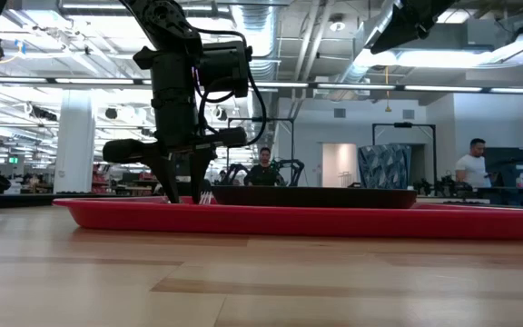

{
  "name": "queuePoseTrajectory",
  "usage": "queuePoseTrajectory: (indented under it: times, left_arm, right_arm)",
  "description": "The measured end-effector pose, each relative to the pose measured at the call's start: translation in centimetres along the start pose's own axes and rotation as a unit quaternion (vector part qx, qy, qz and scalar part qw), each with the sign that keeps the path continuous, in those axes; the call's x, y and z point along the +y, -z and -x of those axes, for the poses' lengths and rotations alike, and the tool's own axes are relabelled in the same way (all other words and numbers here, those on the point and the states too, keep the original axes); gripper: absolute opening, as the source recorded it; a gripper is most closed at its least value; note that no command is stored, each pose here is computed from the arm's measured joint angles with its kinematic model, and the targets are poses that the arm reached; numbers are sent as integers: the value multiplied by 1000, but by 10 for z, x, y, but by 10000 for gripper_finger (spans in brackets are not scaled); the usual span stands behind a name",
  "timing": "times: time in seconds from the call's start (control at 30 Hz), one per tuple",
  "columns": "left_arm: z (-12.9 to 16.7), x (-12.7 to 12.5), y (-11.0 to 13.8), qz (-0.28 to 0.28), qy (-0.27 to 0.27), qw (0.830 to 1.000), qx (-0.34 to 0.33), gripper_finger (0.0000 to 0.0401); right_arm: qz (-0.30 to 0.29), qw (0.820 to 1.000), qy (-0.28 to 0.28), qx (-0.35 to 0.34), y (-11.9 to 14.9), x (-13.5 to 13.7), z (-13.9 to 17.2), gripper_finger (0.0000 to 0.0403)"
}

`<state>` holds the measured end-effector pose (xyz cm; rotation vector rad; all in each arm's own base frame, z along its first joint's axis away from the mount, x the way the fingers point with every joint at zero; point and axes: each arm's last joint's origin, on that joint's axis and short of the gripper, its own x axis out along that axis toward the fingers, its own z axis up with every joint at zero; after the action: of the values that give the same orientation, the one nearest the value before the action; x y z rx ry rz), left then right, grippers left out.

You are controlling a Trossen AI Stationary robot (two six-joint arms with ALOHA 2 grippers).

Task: Pick and place plate/cup/fork/spoon on tray
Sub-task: Put the pink fork on the orange tray

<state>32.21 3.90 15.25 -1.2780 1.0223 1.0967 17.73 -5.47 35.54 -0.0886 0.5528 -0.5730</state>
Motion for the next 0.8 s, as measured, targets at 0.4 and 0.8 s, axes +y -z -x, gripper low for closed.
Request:
queuePoseTrajectory:
  times: [0.4,0.8]
  left_arm:
    - [0,-2,11,8,6,1000,7,103]
    - [5,-3,13,-3,18,1000,2,103]
  right_arm:
    - [2,1000,-3,0,0,0,0,11]
    - [9,1000,-9,0,0,1,0,11]
